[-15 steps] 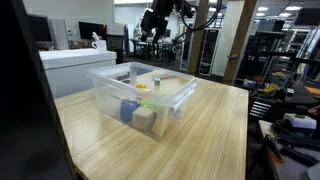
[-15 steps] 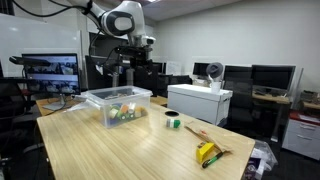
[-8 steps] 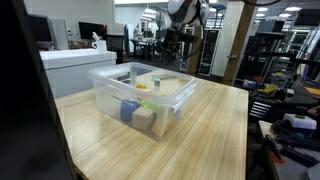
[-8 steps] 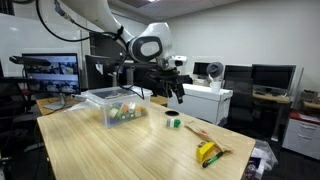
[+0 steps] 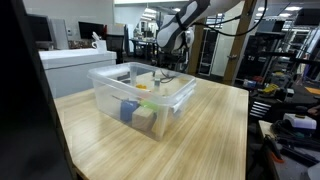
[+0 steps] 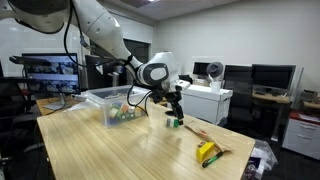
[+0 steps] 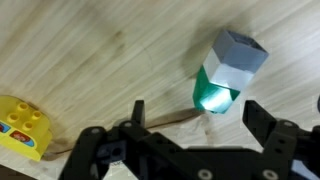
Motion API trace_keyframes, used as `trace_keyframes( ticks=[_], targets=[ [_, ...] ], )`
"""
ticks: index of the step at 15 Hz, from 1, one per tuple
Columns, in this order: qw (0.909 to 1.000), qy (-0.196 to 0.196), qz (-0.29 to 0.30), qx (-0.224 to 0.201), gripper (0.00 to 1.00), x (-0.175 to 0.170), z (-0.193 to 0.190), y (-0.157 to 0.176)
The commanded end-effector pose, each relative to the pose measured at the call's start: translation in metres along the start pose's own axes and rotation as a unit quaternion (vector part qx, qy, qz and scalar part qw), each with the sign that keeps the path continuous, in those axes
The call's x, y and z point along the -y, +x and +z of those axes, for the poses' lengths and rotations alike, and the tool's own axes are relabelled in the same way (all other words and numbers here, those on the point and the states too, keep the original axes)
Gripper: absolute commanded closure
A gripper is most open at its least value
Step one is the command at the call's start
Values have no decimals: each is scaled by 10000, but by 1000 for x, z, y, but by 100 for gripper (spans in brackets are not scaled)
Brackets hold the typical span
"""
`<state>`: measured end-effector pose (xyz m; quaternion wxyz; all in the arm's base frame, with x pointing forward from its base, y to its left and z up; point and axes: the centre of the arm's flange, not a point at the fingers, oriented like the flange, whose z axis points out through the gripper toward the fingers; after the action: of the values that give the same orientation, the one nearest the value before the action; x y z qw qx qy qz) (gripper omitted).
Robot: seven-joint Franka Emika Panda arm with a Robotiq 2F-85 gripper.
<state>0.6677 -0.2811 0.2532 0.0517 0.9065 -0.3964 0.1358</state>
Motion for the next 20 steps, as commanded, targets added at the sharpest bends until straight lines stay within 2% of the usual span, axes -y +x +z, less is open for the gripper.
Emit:
trace_keyframes(
  ticks=[1,4,7,8,9,11,12,14,17,18,20],
  targets=[
    [9998,-15,216,38,0,30,-4,9],
    [9976,-473,381,321,0,30,9,-2],
    [9947,-716,513,527,0,23,23,-8],
    [9950,-676,511,524,25,22,26,-8],
    [9959,-580,486,486,27,22,24,-7],
    [9962,-554,494,455,43,25,11,-5],
    [9964,-537,489,431,54,27,-1,-6],
    [9970,-491,445,391,68,31,-15,-6],
    [9960,-519,387,614,87,30,-28,-19],
    [9954,-590,323,688,90,30,-29,-23],
    [9951,-667,193,698,90,30,-29,-30]
  ],
)
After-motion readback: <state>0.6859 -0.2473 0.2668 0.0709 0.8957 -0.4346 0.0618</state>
